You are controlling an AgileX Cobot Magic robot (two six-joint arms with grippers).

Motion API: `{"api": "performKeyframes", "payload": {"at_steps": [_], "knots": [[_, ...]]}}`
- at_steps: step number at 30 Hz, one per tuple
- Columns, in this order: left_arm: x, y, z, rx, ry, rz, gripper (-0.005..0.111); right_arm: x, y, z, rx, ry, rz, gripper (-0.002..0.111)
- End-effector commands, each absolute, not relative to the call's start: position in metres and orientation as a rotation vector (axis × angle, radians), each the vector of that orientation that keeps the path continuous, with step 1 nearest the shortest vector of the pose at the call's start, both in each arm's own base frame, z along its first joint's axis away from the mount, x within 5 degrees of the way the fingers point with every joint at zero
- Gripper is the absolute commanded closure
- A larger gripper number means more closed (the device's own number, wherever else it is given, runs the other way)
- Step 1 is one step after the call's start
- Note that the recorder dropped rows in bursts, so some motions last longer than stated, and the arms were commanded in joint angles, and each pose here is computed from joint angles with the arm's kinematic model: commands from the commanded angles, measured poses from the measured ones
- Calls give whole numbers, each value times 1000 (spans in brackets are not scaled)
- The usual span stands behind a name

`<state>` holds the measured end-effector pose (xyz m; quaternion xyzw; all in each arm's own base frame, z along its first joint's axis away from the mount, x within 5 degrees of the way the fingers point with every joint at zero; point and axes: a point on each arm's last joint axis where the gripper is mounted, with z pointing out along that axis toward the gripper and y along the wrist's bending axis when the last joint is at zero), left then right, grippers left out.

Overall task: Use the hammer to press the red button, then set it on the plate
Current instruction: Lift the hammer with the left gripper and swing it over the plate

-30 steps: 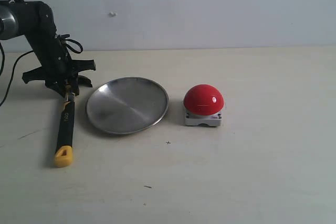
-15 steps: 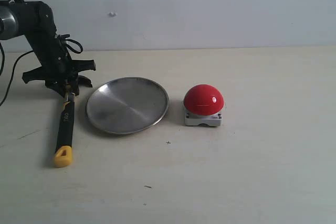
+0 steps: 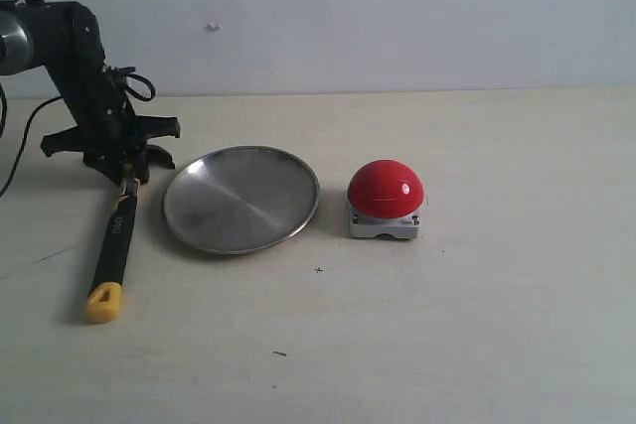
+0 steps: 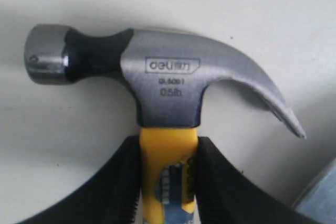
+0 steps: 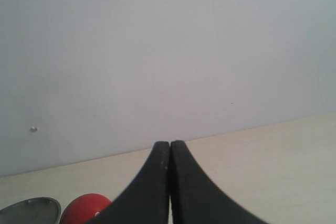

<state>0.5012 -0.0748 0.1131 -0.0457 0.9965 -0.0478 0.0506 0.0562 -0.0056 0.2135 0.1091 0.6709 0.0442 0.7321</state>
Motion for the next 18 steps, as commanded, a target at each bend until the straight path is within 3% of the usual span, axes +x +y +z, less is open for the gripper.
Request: {"api": "performKeyframes", "payload": {"at_steps": [1, 11, 18], "knots": [[500, -74, 123, -103, 3041, -284, 107, 56, -5, 213, 231, 1473, 94, 108], [501, -76, 146, -38, 2973, -532, 107, 56, -5, 213, 231, 1473, 94, 108], [500, -77, 148, -18, 2968, -564, 107, 56, -5, 213, 231, 1473, 94, 108]]}}
